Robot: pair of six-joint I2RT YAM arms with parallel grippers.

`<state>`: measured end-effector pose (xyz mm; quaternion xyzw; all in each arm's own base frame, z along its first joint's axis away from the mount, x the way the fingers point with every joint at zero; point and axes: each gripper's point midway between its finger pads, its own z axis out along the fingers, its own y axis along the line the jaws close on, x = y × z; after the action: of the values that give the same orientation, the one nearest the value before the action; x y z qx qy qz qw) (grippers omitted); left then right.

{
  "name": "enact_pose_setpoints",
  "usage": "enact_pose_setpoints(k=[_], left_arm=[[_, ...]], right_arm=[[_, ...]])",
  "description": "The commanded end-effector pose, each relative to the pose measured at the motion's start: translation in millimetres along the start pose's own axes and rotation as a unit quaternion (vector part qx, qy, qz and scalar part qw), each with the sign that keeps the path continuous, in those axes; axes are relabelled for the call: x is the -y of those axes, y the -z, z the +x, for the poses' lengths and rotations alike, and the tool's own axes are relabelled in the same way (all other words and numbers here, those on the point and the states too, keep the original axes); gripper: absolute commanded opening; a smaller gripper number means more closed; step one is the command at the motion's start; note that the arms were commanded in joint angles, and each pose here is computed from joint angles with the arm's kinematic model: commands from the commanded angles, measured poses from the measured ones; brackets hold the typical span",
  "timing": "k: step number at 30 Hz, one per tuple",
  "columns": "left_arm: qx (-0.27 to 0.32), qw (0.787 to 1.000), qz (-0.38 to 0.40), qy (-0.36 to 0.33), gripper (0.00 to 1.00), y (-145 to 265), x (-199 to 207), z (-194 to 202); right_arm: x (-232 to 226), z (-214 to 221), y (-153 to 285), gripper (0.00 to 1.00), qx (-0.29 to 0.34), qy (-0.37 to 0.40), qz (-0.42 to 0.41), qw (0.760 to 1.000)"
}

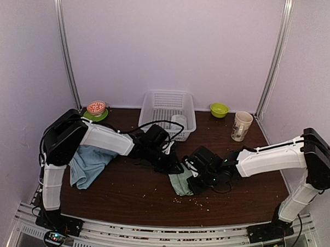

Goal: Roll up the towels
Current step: Roll the towel at the center of the board.

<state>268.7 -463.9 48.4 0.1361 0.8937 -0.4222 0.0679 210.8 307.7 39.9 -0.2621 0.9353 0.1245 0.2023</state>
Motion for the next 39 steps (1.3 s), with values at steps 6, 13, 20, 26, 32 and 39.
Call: enact_pose_setpoints(k=[6,13,20,26,32,39], left_arm=[[0.037,0.997,0.031,-0.057,0.18,44.5,50.8,-21.3],[0.024,0.998,0.032,-0.051,0.18,27.3,44.9,-24.0],[0.005,0.998,0.042,-0.045,0.18,-0.5,34.6,-25.8],[-0.009,0.999,0.017,-0.031,0.17,-15.3,11.5,-20.4],[-0.012,1.000,-0.002,-0.028,0.15,-13.6,-1.8,-11.7],[-0.011,0.999,-0.011,-0.032,0.15,-10.0,-5.3,-9.3]], right_arm=[[-0.3,6.7,-6.2,0.09,-0.005,-0.008,-0.002,1.000],[-0.7,5.9,-5.4,0.09,-0.003,-0.010,-0.004,1.000],[-6.9,1.4,-2.9,0.09,0.001,-0.005,-0.017,1.000],[-10.8,-3.6,7.3,0.12,0.008,0.002,-0.029,1.000],[-8.7,-29.9,43.6,0.37,0.047,-0.025,-0.057,0.997],[42.8,-43.7,50.8,0.64,0.066,-0.130,-0.064,0.987]])
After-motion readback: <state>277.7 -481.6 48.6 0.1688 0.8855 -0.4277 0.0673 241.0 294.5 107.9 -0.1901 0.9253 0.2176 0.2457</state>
